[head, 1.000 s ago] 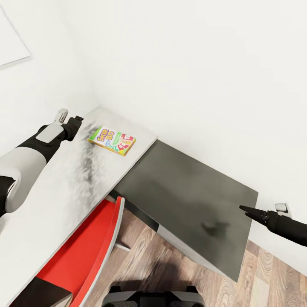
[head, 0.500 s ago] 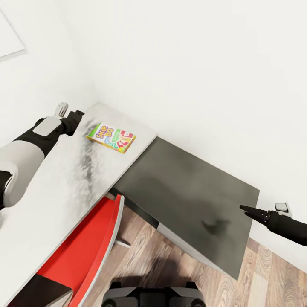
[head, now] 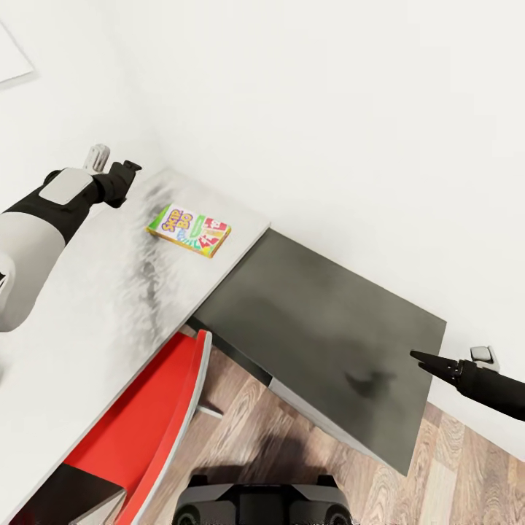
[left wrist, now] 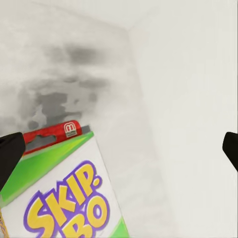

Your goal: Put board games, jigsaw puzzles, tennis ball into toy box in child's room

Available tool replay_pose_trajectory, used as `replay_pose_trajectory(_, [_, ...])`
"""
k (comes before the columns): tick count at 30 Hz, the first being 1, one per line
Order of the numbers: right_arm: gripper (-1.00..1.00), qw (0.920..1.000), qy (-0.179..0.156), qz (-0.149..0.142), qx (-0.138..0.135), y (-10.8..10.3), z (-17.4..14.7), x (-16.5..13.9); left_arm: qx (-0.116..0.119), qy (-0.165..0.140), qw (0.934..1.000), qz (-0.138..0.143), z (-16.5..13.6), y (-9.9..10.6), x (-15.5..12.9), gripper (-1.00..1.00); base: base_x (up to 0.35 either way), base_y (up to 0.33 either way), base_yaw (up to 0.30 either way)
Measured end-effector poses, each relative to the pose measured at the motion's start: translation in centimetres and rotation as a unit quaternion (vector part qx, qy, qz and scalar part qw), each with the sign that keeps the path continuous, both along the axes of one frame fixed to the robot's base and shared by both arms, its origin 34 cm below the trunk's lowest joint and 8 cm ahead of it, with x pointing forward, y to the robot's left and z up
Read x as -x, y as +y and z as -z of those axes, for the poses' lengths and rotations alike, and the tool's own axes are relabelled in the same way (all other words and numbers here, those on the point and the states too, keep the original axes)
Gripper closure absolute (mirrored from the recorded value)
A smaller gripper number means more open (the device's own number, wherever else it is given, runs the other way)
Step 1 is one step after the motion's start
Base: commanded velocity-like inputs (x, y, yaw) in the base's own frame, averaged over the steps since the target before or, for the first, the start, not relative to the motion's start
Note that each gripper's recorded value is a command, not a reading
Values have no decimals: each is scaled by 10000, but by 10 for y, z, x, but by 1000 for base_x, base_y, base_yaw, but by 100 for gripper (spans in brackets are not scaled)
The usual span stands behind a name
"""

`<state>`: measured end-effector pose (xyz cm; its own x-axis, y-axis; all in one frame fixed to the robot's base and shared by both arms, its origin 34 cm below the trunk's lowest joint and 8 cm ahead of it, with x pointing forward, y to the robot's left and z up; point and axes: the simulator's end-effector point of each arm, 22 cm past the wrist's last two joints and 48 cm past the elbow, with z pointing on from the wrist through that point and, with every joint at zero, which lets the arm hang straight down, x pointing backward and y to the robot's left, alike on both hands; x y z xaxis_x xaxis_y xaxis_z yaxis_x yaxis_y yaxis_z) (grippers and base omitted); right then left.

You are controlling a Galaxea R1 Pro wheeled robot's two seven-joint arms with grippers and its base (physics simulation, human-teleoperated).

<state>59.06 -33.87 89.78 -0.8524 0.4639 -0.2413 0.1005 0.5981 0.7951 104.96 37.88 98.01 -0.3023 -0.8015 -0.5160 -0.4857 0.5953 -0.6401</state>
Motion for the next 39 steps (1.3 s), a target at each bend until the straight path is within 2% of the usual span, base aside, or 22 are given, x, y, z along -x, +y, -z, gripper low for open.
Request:
replay_pose_trajectory(11, [-100,10000,88,-6,-9,1,8,2,68,-123,9998,107,-20,-8,-17,-100,0,0,0])
replay_pose_trajectory(39, [-100,9997,228,-10,-2,-6,23,4,61,47,9998,174,16,-8,-19,-100,0,0,0])
